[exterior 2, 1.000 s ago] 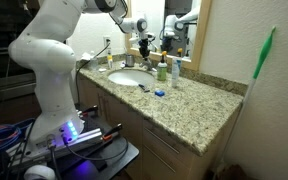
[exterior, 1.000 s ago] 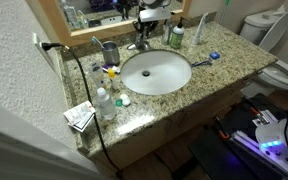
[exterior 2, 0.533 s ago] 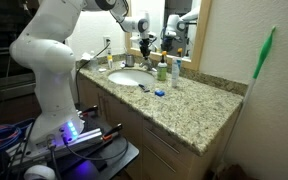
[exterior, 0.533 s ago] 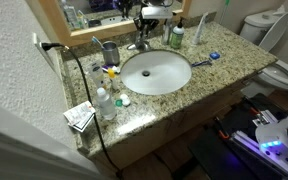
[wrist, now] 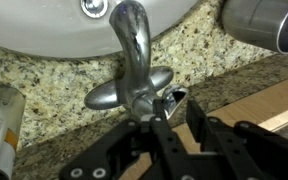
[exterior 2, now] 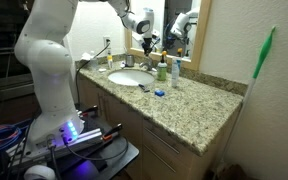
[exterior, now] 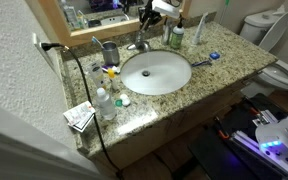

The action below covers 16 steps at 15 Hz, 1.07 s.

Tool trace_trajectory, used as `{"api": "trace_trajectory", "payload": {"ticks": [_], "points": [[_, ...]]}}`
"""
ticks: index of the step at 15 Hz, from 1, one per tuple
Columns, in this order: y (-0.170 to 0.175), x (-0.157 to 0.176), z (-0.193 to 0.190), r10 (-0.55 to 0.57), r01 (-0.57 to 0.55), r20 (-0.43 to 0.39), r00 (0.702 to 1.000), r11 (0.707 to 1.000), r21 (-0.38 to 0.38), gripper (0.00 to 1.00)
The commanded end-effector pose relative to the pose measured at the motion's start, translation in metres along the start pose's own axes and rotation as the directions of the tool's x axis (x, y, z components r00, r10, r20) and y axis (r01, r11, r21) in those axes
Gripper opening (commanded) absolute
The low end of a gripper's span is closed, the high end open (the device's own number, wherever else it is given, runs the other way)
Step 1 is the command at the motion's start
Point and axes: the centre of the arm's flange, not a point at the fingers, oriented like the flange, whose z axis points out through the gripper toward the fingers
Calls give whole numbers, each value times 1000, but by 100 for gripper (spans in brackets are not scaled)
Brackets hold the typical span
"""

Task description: Open the tap, wet the shaving stick then close tap

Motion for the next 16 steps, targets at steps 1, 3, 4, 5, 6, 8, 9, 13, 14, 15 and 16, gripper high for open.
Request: {"api": "trace_trajectory", "payload": {"ticks": [1, 3, 4, 5, 6, 8, 9, 13, 14, 15, 16], "points": [[-5, -19, -63, 9, -5, -49, 999, 998, 69, 7], [-19, -22, -98, 11, -9, -82, 997, 999, 34, 43], [-28, -25, -116, 8, -8, -84, 996, 1000, 5, 54], [-35, -30, -135, 7, -11, -61, 998, 998, -56, 59], [-39, -34, -149, 15, -19, -31, 999, 992, -122, 65], [-38, -48, -176, 48, -54, -32, 998, 970, -237, 79], [-33, -59, -189, 68, -72, -24, 997, 953, -295, 85], [-10, -105, -231, 136, -69, 106, 985, 875, -479, 100], [0, -120, -241, 144, -42, 168, 975, 865, -501, 100], [8, -131, -249, 151, -12, 227, 962, 856, -517, 100], [15, -141, -257, 152, 24, 286, 946, 847, -530, 100]]}}
